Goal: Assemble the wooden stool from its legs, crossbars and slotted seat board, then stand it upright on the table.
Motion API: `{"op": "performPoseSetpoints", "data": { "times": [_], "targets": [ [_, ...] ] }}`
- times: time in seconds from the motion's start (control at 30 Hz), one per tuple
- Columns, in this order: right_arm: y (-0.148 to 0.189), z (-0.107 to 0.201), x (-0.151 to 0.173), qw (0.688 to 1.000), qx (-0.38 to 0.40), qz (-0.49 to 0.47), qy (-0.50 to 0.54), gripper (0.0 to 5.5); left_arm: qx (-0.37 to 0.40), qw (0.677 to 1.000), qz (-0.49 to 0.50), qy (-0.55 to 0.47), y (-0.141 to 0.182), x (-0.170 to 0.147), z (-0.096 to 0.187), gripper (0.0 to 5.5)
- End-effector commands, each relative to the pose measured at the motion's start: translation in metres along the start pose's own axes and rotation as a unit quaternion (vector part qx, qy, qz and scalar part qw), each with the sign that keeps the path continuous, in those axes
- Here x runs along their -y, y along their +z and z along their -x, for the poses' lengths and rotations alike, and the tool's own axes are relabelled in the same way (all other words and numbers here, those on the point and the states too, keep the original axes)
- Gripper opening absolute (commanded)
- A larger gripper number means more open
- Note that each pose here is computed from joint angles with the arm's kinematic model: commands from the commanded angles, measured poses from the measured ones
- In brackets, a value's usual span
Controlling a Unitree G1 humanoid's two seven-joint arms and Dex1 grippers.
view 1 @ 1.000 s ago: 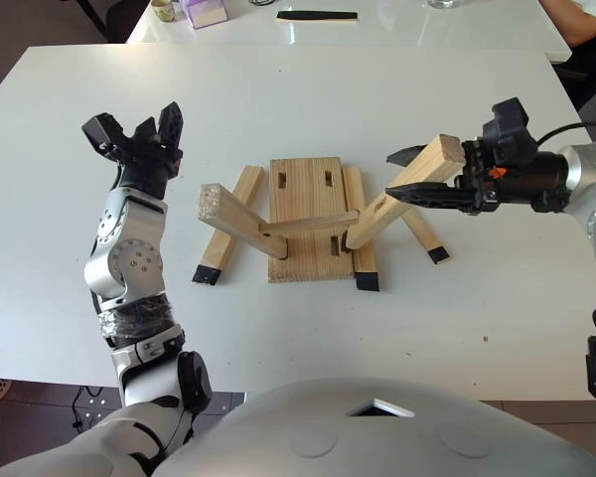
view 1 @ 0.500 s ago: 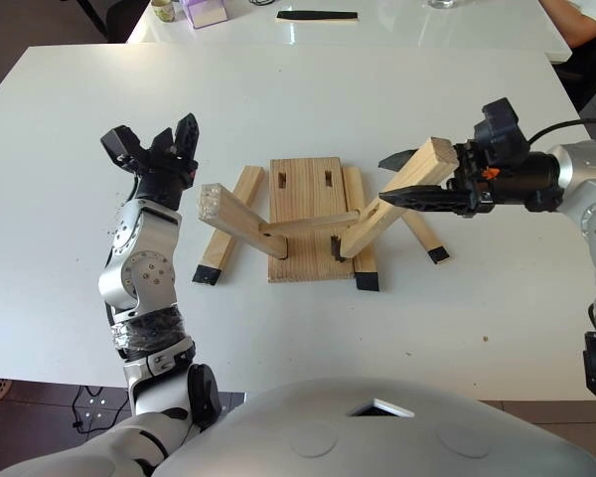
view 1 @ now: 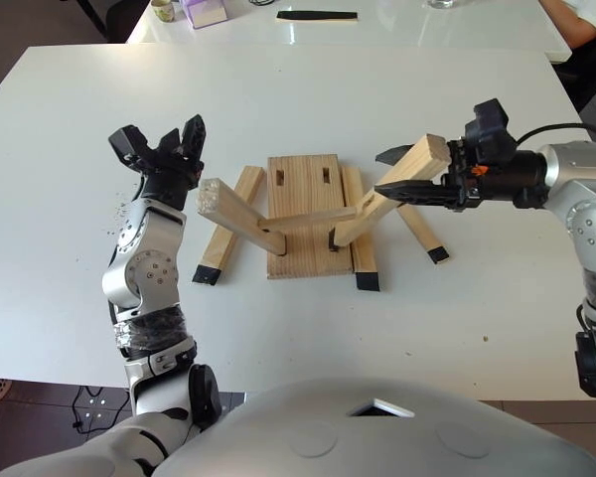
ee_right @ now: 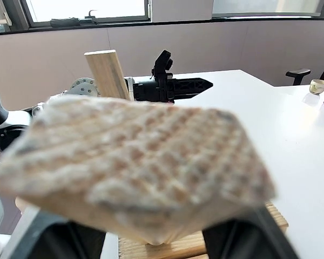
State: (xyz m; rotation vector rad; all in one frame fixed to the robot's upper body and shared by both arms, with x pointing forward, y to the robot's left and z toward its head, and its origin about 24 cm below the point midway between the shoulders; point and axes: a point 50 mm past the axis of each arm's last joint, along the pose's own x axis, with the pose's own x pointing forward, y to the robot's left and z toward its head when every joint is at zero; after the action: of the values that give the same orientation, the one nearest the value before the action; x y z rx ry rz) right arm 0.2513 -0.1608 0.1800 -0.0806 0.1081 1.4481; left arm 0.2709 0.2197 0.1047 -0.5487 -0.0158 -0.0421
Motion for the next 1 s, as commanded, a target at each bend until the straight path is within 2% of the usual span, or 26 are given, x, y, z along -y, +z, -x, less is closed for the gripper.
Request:
{"op": "performPoseSetpoints", "data": {
  "times": [0.03,0.33,0.77,1.0],
  "targets": [
    [-0.001,-0.007,-0.005,0.998,-0.049,0.026,0.014,2.03,-0.028,1.0,-0.003,-0.009,-0.011,0.006,0.013,3.06],
    [0.007,-0.015,0.006,0.993,-0.095,0.063,0.025,2.03,-0.061,0.995,-0.047,-0.057,-0.031,0.033,0.035,3.06],
    [-0.003,-0.026,0.015,0.991,-0.122,0.057,0.011,2.03,-0.052,0.997,-0.039,-0.035,-0.047,0.036,0.041,3.06],
    [0.003,-0.046,0.017,0.983,-0.165,0.071,0.049,2.03,-0.044,0.994,-0.077,-0.07,-0.057,0.059,0.04,3.06]
  ]
}}
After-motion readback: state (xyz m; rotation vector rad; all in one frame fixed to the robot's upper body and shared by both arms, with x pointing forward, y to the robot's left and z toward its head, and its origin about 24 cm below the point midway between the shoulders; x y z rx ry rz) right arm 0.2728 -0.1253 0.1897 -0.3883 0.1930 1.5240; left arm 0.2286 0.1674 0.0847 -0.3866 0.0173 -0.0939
